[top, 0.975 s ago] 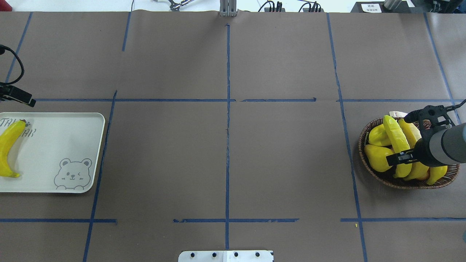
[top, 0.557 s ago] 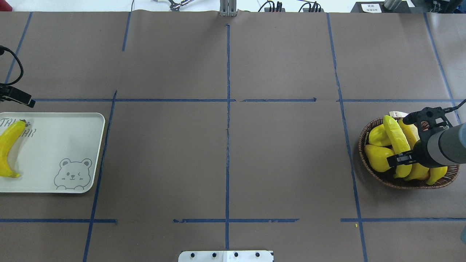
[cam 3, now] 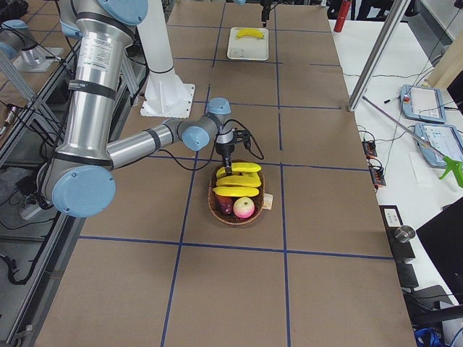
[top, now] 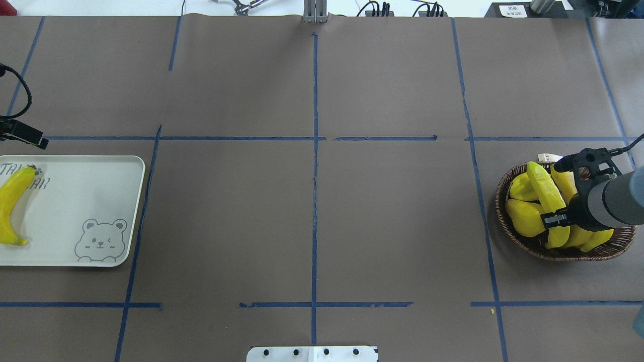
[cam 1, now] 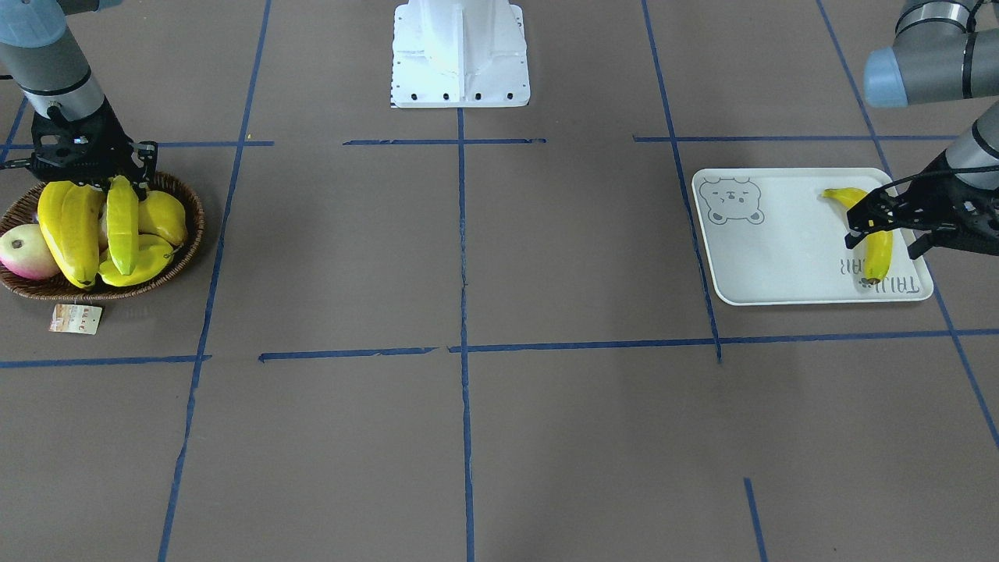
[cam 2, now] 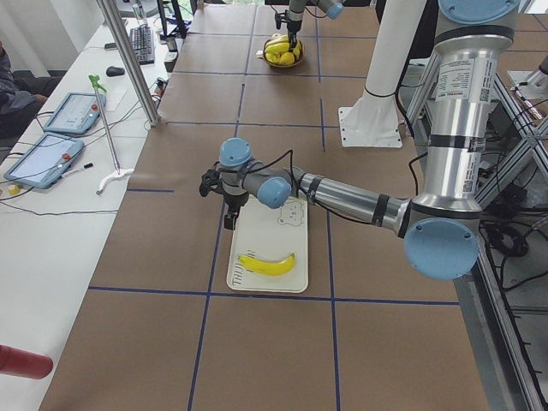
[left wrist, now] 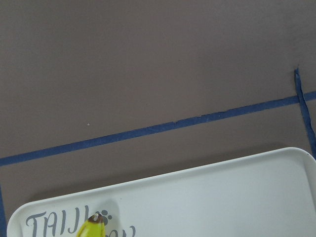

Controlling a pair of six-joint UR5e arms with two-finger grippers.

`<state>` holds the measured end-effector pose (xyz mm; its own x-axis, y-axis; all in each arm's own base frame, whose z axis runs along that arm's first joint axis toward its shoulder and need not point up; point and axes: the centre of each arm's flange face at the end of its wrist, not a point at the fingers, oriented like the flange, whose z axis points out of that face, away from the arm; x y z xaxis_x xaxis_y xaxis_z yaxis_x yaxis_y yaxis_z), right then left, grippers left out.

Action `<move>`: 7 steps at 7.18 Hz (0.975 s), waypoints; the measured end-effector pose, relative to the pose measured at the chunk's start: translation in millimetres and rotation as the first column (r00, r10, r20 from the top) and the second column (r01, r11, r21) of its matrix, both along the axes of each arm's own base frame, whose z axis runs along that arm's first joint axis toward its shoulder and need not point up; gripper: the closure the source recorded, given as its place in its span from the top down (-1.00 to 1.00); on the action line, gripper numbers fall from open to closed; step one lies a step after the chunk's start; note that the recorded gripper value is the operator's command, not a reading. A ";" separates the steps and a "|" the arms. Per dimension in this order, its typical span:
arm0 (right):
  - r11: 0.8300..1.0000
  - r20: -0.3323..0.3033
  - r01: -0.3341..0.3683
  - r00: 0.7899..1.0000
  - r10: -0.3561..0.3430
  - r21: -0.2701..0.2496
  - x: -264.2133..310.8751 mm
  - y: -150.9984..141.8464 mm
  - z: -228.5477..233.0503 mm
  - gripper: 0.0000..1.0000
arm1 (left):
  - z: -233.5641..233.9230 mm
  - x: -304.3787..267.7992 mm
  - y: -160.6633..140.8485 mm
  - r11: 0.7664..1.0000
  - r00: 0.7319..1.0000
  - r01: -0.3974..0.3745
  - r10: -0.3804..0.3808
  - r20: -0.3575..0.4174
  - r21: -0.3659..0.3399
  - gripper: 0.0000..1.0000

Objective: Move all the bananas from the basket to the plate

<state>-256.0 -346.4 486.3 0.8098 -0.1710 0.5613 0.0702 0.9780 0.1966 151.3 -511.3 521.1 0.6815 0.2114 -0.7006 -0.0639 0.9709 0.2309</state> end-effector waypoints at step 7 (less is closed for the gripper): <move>0.999 0.225 -0.026 0.974 0.021 0.022 32.0 -9.8 -94.5 -0.84 | -5.6 6.0 -2.4 1.000 1.000 0.009 -0.009 -0.008 -0.011 0.99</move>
<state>-224.0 -356.2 391.8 0.6676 -0.1694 0.7250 -0.0013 0.9735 0.2287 157.3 -513.7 515.5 0.6777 0.1977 -0.7082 -0.0531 0.9738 0.2211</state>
